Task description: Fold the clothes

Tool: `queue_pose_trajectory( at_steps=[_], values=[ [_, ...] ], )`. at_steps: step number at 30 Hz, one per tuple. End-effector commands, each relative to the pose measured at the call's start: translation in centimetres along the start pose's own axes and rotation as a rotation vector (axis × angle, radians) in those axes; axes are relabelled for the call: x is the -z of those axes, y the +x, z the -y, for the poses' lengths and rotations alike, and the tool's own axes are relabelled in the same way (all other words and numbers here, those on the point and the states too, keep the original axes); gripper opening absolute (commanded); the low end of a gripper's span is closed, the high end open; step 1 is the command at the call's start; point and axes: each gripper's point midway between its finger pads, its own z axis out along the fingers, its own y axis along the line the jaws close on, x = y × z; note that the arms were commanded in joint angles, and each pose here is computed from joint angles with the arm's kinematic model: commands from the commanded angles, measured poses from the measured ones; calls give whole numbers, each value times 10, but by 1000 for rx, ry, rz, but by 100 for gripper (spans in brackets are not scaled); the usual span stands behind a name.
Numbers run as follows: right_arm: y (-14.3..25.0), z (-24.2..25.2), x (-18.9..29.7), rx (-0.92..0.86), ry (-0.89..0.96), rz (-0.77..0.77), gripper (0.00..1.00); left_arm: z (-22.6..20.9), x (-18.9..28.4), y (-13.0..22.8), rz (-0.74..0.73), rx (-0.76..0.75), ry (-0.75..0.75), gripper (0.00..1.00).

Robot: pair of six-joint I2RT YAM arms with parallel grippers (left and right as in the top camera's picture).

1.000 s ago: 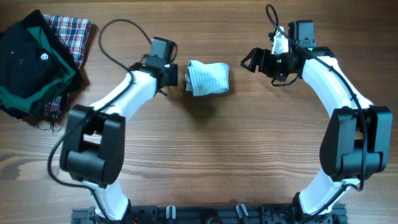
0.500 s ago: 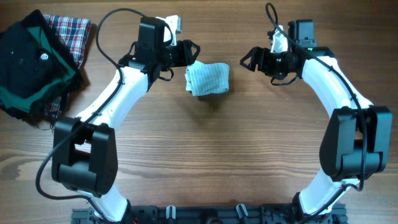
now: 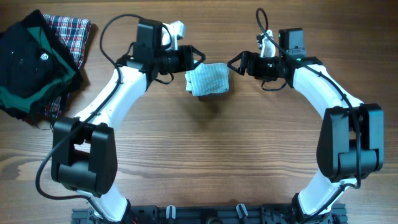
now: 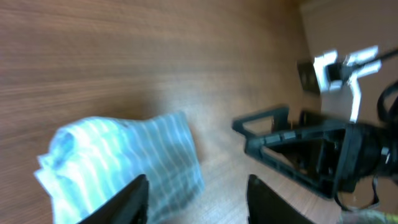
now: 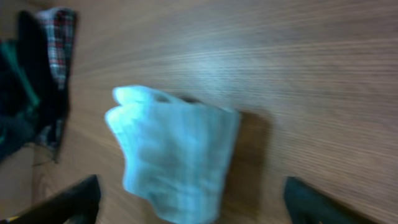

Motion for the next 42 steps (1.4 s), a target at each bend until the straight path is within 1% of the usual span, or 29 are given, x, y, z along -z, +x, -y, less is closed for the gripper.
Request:
queue_pose_trajectory(
  at_steps=[1, 2, 3, 4, 8, 13, 18, 21, 24, 30, 37, 42],
  values=[
    [11, -26, -13, 35, -119, -42, 41, -3, -3, 5, -23, -16, -12, 21],
    [9, -31, -14, 38, -132, -37, 18, -10, 0, 2, -14, 1, -36, 12],
    [8, -34, -15, 36, -140, -32, 9, -16, 4, -1, -4, 17, -43, 6],
    [8, -38, -16, 43, -155, -31, 4, -23, 8, -6, 9, 50, -52, 4],
    [7, -58, -22, 104, -201, -19, 4, -49, 26, -21, 59, 143, -82, 4],
    [11, -72, -40, 177, -160, 3, 4, -65, 39, -32, 97, 166, -99, 4],
    [31, -80, -72, 209, -218, -48, 4, -78, 54, -44, 137, 209, -83, 4],
    [48, -74, -90, 175, -293, -113, 4, -82, 62, -46, 140, 225, -61, 4],
    [59, -64, -102, 146, -328, -149, 4, -87, 66, -46, 141, 240, -65, 4],
    [66, -49, -113, 135, -300, -161, 4, -89, 65, -40, 117, 209, -76, 4],
    [79, -28, -131, 109, -284, -187, 4, -91, 65, -33, 93, 229, -85, 4],
    [74, -21, -131, 109, -288, -171, 4, -86, 60, -28, 74, 227, -81, 4]
  ],
)
